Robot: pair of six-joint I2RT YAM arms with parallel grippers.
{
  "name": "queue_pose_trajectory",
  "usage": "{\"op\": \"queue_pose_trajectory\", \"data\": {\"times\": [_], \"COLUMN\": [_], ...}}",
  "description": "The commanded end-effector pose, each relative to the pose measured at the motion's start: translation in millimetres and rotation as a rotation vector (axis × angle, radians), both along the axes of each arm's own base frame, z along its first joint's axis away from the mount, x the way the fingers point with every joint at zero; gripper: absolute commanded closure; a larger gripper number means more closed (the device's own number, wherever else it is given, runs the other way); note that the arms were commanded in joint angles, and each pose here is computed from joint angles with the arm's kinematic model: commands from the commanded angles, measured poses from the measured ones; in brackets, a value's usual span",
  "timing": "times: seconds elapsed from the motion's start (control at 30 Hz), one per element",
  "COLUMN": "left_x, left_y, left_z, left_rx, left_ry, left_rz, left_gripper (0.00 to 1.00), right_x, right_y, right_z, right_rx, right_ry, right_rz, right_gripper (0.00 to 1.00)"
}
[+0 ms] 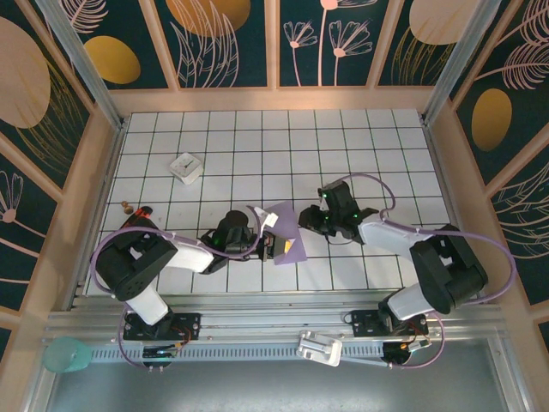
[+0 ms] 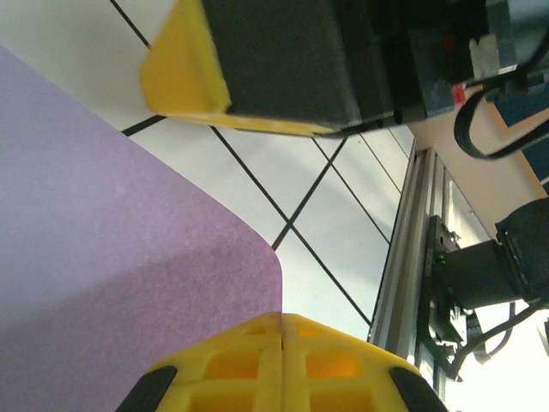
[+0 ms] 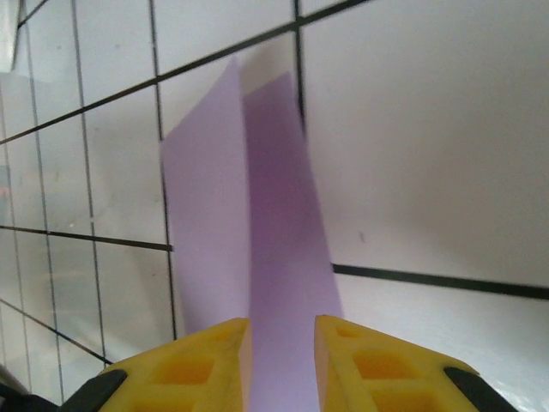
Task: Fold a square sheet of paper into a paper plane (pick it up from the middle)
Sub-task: Fold the triangle a second time at the center of the table.
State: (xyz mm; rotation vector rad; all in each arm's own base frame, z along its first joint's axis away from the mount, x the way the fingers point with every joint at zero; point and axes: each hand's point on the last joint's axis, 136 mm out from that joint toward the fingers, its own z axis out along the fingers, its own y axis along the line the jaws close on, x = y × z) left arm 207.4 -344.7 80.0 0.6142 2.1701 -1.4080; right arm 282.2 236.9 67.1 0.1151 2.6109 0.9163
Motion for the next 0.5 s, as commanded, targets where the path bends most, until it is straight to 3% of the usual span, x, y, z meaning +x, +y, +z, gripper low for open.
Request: {"op": "queue_pose_trajectory", "data": {"times": [0.0,0.23,0.47], "left_x": [-3.3,-6.5,-4.8], "left_y": [-3.2,-1.8,-2.6], "left_z": [-3.1,-13.6,-15.8], "left_rx": [0.011,0.058,0.074], "left_ry": [-0.011,-0.018,-0.025], "left_rz": [-0.057,-0.088,-0.093], "left_gripper": [1.0,1.0,1.0], "right_x": [17.3,37.3,43.7], "right_y": [19.7,42.0,48.6], "right_z": [16.7,11.8,-21.3], "right_rx": [0.038,0.058,0.036], "right_ry": [-0.078,-0.103,-0.046], "right_rz": [0.081,0.153,0.174], "right_gripper": [0.75,0.78,0.83]}}
